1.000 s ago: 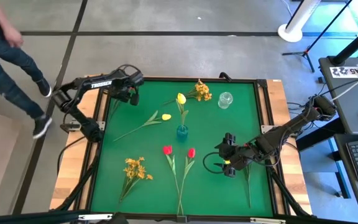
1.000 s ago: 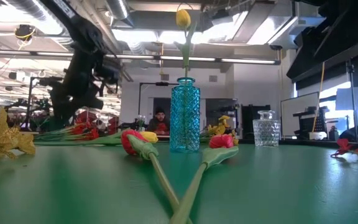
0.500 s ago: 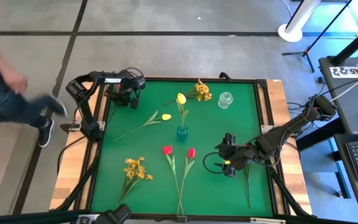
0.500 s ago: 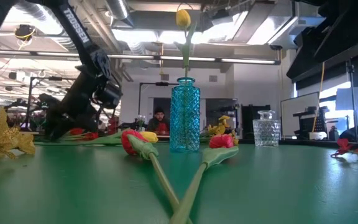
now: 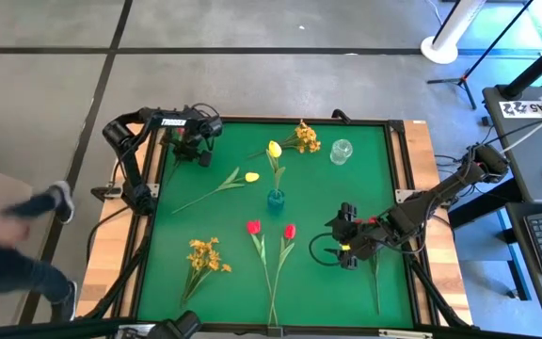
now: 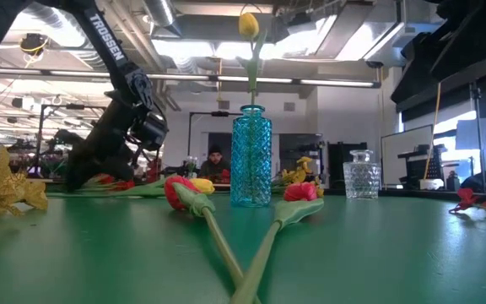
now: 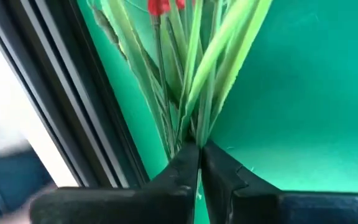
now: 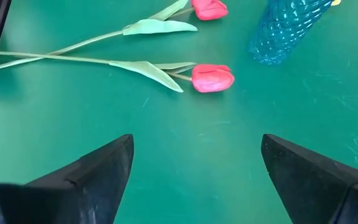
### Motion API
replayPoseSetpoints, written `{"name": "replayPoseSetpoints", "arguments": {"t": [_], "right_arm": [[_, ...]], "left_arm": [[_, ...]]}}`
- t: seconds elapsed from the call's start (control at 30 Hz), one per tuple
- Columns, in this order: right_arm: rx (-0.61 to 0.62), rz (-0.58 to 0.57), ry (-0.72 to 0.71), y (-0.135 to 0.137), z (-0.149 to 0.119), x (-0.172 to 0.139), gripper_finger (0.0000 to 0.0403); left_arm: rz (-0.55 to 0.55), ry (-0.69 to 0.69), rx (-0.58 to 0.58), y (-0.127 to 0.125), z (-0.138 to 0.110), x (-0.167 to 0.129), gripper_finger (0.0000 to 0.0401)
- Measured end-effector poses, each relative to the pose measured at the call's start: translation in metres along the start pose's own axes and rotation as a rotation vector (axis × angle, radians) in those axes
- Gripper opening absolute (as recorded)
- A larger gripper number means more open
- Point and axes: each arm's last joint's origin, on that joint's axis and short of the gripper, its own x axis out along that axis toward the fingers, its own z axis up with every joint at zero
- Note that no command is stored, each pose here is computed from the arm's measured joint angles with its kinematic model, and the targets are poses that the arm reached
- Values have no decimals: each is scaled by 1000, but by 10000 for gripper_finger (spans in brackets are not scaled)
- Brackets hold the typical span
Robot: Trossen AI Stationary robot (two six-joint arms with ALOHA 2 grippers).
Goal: Sort flowers into vase by color
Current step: Put the red flower into the transparent vase
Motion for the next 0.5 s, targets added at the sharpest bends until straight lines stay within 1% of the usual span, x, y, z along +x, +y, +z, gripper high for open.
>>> {"name": "replayPoseSetpoints", "arguments": {"t": [0.07,0.13,0.27,0.3,0.37,0.43,0.5], "right_arm": [[1,0,0,0,0,0,351],[6,0,-1,0,0,0,351],[11,8,-9,1,1,0,351],[11,11,-14,1,2,0,351],[8,6,-16,1,2,0,351],[3,-6,-27,1,2,0,351],[-7,-7,-44,1,3,0,351]], "left_arm": [[0,-7,28,0,-2,-4,6],[11,-14,40,2,-5,-14,3],[-42,-138,16,14,-13,-53,2],[-68,-178,4,18,-15,-65,2],[-156,-286,-35,27,-22,-94,1],[-256,-384,-61,38,-32,-119,1],[-380,-505,-87,47,-43,-145,1]]}}
